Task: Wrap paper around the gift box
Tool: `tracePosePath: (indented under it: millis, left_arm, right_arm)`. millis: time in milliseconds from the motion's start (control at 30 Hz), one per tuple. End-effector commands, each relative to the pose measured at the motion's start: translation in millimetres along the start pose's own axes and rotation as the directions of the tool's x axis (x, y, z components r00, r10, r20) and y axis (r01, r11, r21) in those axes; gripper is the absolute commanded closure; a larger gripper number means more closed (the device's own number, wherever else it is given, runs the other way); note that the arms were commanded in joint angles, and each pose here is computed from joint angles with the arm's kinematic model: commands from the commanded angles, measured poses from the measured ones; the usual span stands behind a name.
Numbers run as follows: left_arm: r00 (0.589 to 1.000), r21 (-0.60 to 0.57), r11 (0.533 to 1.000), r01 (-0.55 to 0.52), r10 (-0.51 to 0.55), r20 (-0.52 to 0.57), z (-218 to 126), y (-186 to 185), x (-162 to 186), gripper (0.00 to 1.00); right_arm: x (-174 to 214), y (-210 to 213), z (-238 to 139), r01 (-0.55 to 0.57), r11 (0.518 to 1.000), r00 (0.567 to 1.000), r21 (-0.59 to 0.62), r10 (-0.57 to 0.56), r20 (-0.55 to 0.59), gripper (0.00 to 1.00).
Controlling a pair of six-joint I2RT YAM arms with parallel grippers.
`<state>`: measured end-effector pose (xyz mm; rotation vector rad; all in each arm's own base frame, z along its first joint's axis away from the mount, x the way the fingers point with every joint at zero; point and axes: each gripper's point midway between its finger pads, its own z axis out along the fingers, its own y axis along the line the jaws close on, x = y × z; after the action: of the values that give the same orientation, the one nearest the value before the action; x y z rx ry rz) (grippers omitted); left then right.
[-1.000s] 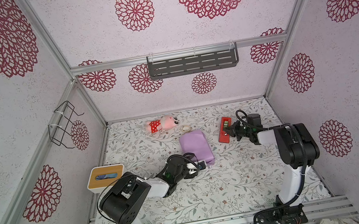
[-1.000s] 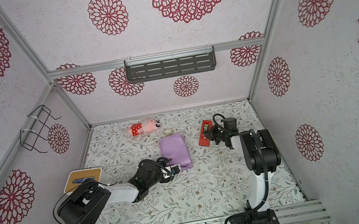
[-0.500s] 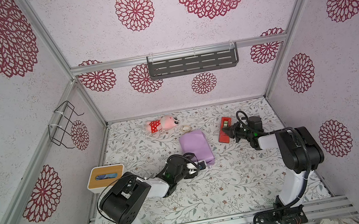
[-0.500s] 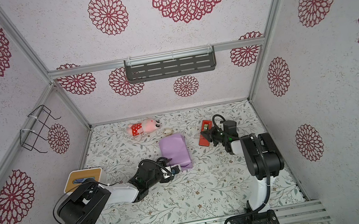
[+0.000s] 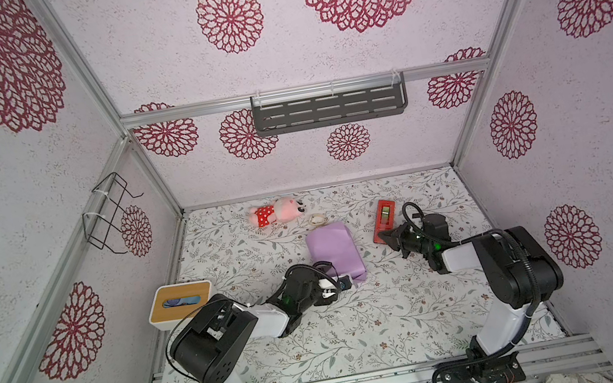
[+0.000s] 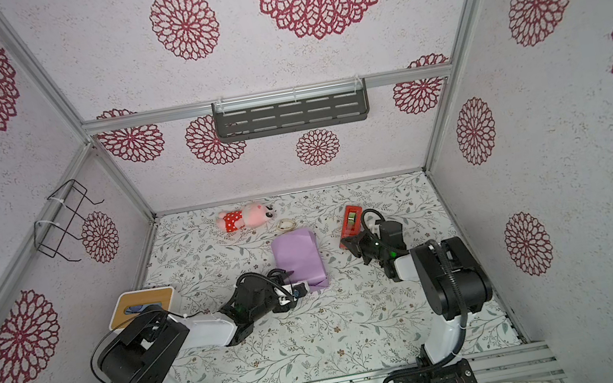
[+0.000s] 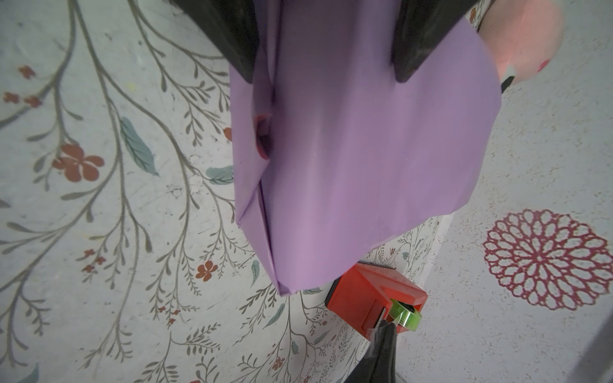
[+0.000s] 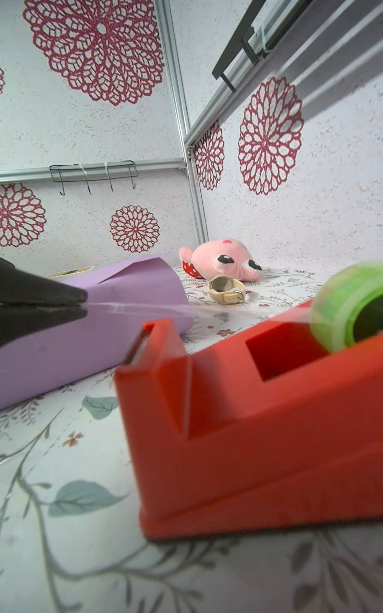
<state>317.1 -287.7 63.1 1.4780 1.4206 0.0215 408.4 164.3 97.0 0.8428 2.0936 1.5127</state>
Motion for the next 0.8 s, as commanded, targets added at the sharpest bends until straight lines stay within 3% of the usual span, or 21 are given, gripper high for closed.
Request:
tracePosePath:
  millis: [0,400,767]
  left_arm:
    - [0.996,0.096,0.995,0.022,-0.013,-0.087,-2,-27,27,0.35]
    - [0.996,0.099,0.995,0.024,-0.015,-0.088,-2,-27,28,0.35]
    - [0.996,0.095,0.995,0.024,-0.016,-0.086,-2,-26,27,0.35]
  right_arm:
    - [9,0,2,0.021,1.0,1.0,-0.017,-0.021,-0.022,1.0]
    - [-6,-83,8,-0.039,0.986,0.999,0.161,0.034,0.037,1.0]
    - [-24,-131,-5,0.015,0.925,0.995,0.381,-0.052,0.087,1.0]
